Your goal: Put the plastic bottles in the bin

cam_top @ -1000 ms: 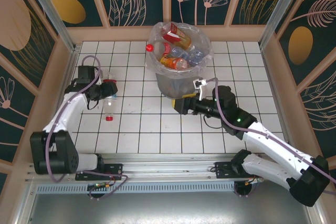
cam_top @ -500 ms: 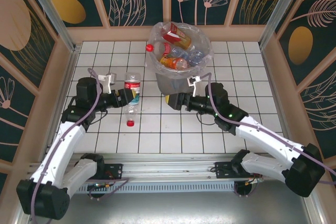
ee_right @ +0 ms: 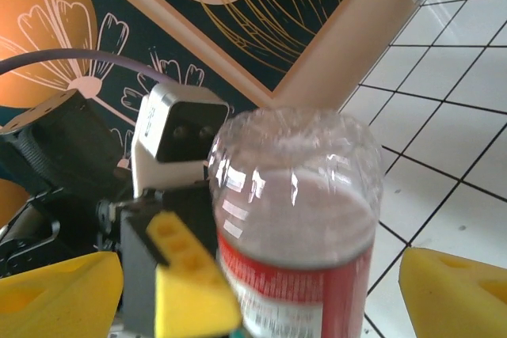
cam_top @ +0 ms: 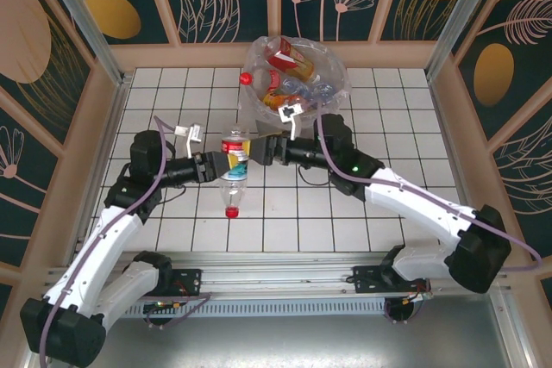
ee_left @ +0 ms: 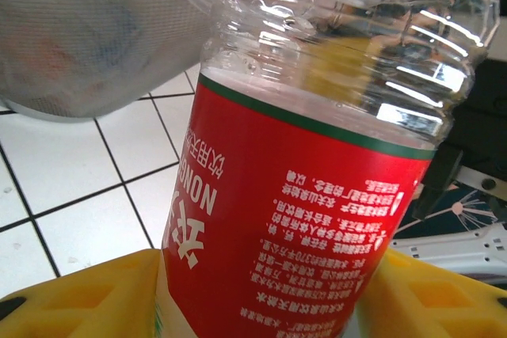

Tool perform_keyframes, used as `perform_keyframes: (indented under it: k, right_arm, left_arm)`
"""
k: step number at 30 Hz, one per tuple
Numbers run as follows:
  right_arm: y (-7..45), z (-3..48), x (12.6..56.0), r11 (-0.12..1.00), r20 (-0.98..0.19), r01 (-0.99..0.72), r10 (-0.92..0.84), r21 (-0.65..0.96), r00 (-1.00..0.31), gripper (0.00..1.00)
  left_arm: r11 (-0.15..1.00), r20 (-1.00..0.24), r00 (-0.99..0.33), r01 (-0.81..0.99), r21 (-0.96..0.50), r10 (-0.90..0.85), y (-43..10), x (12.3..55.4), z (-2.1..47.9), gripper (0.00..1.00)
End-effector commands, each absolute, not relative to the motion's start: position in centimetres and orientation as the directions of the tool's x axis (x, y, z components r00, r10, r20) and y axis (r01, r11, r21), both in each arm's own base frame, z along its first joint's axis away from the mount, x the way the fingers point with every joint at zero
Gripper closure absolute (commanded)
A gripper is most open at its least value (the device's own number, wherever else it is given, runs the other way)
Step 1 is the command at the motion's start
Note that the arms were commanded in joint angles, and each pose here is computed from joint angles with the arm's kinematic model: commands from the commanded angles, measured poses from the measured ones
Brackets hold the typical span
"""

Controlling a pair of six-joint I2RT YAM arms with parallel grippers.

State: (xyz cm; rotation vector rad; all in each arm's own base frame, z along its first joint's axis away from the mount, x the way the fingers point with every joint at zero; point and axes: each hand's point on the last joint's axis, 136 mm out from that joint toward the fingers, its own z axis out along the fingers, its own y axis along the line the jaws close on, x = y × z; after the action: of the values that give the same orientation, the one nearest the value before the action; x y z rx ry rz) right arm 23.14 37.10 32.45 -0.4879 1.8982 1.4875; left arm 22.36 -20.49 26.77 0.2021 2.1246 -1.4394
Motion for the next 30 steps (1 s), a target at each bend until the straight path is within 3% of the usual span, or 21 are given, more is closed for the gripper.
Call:
perform_keyframes:
  k: [1,8,12,16,20,23,30]
  right_arm:
    - [38.3,34.1,23.3,0.243,-0.74,-0.705,0.104,0.667,-0.664,0.09]
    - [39.6,33.7,23.7,0.242,-0.746,-0.713,0.074,0.658,-0.662,0.11]
    - [39.6,33.5,23.9,0.254,-0.748,-0.713,0.073,0.653,-0.659,0.28]
    - [39.4,33.3,23.9,0.267,-0.75,-0.711,0.073,0.65,-0.657,0.39]
    - [38.6,33.7,24.2,0.302,-0.766,-0.715,0.088,0.63,-0.637,0.45]
    - [37.3,34.5,24.5,0.345,-0.786,-0.719,0.102,0.603,-0.61,0.45]
    - [31.1,39.8,27.0,0.433,-0.835,-0.718,0.207,0.545,-0.509,0.46]
  left_arm:
    - [0.352,-0.542,-0.822,0.462,-0.814,-0.174,-21.5,21.7,28.5,0.41]
    - [0.337,-0.55,-0.824,0.482,-0.809,-0.14,-23.3,21.2,28.8,0.41]
    - [0.349,-0.549,-0.826,0.479,-0.805,-0.133,-23.6,21.3,28.3,0.41]
    - [0.356,-0.559,-0.818,0.486,-0.798,-0.137,-23.6,21.5,28.5,0.38]
    - [0.364,-0.61,-0.778,0.531,-0.766,-0.15,-23.5,21.8,29.5,0.27]
    - [0.381,-0.672,-0.723,0.582,-0.718,-0.163,-23.0,21.8,30.8,0.02]
    - [0.437,-0.848,-0.516,0.74,-0.511,-0.118,-21.3,19.9,32.3,0.02]
